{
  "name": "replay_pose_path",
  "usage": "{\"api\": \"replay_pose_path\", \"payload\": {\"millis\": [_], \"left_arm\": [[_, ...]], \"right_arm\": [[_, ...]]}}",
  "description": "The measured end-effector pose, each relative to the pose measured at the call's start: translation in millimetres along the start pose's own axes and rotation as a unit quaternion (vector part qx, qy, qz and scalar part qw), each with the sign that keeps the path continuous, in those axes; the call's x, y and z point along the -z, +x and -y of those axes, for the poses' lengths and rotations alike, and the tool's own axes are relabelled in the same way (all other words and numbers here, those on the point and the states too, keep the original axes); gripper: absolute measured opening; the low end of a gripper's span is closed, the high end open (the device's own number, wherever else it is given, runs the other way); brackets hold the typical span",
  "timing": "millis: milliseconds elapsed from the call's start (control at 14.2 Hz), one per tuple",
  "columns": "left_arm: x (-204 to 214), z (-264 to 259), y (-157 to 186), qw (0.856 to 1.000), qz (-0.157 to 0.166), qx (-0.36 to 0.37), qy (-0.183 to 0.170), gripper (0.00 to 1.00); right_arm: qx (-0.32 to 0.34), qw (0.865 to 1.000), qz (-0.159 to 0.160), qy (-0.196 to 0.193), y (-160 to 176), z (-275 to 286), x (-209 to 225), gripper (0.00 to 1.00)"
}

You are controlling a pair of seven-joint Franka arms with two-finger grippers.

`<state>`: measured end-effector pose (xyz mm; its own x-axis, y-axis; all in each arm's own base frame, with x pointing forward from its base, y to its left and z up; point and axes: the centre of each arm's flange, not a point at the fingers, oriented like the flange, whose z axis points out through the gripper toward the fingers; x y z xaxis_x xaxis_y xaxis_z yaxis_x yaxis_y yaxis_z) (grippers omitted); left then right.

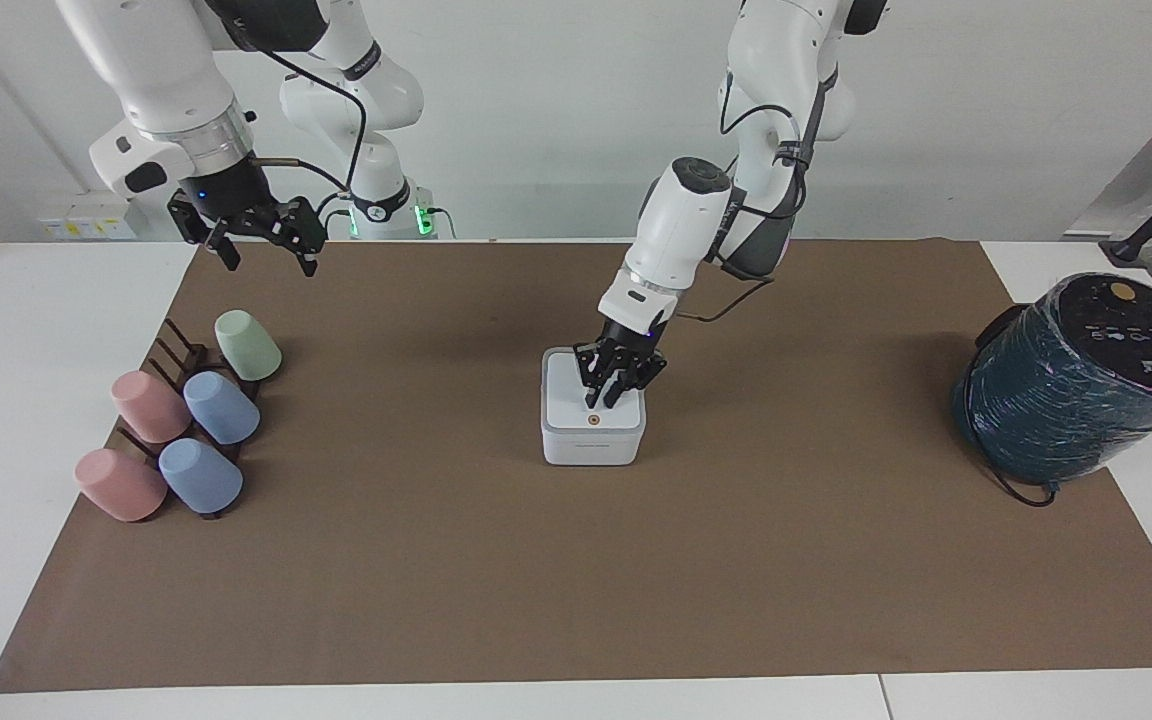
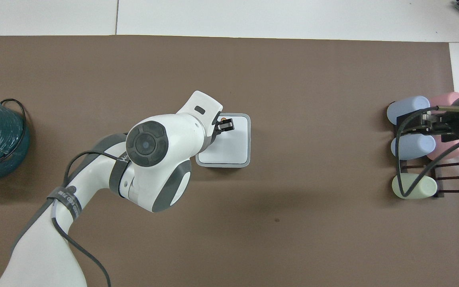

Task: Close trash can lid

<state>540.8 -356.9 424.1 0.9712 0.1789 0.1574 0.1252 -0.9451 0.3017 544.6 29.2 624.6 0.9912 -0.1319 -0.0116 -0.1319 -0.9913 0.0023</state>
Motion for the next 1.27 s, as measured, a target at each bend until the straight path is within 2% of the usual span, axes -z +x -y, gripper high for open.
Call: {"api": "replay_pose_path", "payload": {"millis": [71, 141, 212, 494, 706, 776, 918, 1059, 1271], "left_arm": [[12.3, 7.4, 14.3, 1.0, 0.015, 0.008, 0.015, 0.57], [28.1, 15.6, 30.1, 0.999, 0.025, 0.012, 0.025, 0.57], [44.1, 23.7, 44.5, 0.999, 0.031, 0.013, 0.032, 0.61], [102.4, 63.7, 85.4, 0.997, 0.059, 0.006, 0.058, 0.67], [150.4, 114.9, 109.6, 0.994, 0.078, -0.032, 0.071, 0.68], [169.6, 134.2, 114.6, 0.993, 0.079, -0.045, 0.074, 0.73], [208.0, 168.7, 117.1, 0.991, 0.081, -0.066, 0.079, 0.76], [232.1, 188.0, 112.0, 0.99, 0.092, -0.069, 0.085, 0.99], [242.2, 203.4, 108.2, 0.988, 0.108, -0.058, 0.091, 1.0]], "right_arm": [[0.0, 1.0, 0.0, 0.0, 0.0, 0.0, 0.0, 1.0], [0.0, 1.0, 0.0, 0.0, 0.0, 0.0, 0.0, 1.0], [0.0, 1.0, 0.0, 0.0, 0.0, 0.0, 0.0, 1.0], [0.0, 1.0, 0.0, 0.0, 0.0, 0.0, 0.0, 1.0], [0.0, 1.0, 0.0, 0.0, 0.0, 0.0, 0.0, 1.0], [0.0, 1.0, 0.0, 0.0, 0.0, 0.0, 0.0, 1.0], [0.0, 1.0, 0.0, 0.0, 0.0, 0.0, 0.0, 1.0], [0.0, 1.0, 0.0, 0.0, 0.0, 0.0, 0.0, 1.0], [0.0, 1.0, 0.0, 0.0, 0.0, 0.0, 0.0, 1.0]]}}
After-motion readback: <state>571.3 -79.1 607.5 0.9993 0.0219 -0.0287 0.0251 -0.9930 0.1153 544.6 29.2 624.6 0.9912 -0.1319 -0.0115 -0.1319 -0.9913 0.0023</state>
